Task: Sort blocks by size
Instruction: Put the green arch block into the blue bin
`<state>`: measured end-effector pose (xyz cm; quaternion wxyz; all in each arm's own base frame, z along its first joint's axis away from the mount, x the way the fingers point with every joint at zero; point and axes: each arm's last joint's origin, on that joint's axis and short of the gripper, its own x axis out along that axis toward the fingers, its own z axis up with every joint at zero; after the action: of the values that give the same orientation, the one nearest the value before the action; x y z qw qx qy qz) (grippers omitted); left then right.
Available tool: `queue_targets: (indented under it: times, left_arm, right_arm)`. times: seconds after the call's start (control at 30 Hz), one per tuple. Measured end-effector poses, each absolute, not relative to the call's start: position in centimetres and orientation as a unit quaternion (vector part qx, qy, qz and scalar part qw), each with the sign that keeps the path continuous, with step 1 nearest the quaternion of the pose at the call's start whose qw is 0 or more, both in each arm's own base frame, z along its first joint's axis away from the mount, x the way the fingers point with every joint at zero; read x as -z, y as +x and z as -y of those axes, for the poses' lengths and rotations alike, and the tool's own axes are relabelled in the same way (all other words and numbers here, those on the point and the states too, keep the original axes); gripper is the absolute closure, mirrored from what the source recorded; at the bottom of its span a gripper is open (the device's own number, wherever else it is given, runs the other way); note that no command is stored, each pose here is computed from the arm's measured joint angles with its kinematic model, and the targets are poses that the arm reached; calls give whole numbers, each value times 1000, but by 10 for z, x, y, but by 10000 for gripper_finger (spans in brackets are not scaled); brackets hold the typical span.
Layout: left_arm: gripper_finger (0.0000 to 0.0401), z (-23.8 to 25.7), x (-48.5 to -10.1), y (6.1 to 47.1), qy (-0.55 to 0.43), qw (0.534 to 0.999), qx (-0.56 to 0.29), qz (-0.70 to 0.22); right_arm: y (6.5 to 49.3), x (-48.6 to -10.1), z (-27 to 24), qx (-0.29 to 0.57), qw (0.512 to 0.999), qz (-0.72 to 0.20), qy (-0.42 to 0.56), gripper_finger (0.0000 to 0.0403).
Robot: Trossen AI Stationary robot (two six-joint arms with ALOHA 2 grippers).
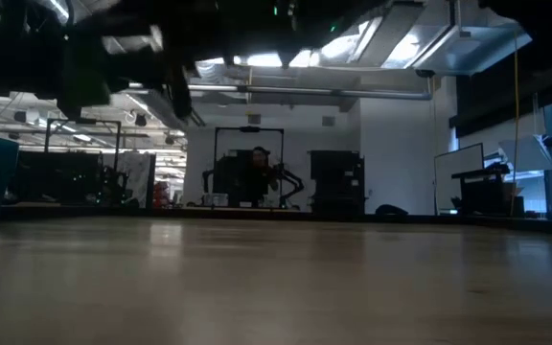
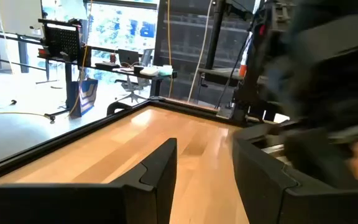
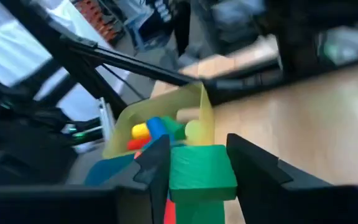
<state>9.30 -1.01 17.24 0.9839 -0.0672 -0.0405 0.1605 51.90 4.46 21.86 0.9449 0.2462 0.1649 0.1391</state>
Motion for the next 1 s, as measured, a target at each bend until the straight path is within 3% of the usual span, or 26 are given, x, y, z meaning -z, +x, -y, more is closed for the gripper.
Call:
queue_targets:
  times: [0.17, 0.53, 1.0]
  left_arm:
    - [267, 10, -172, 93, -67, 984, -161, 41]
    - [267, 10, -172, 93, -67, 984, -161, 40]
    - [267, 10, -172, 93, -67, 984, -160, 40]
  right_arm:
    - [520, -218, -88, -151, 968, -97, 177, 259]
    - [519, -187, -151, -210, 967, -23, 146, 259]
    - [531, -156, -175, -199, 976, -10, 85, 259]
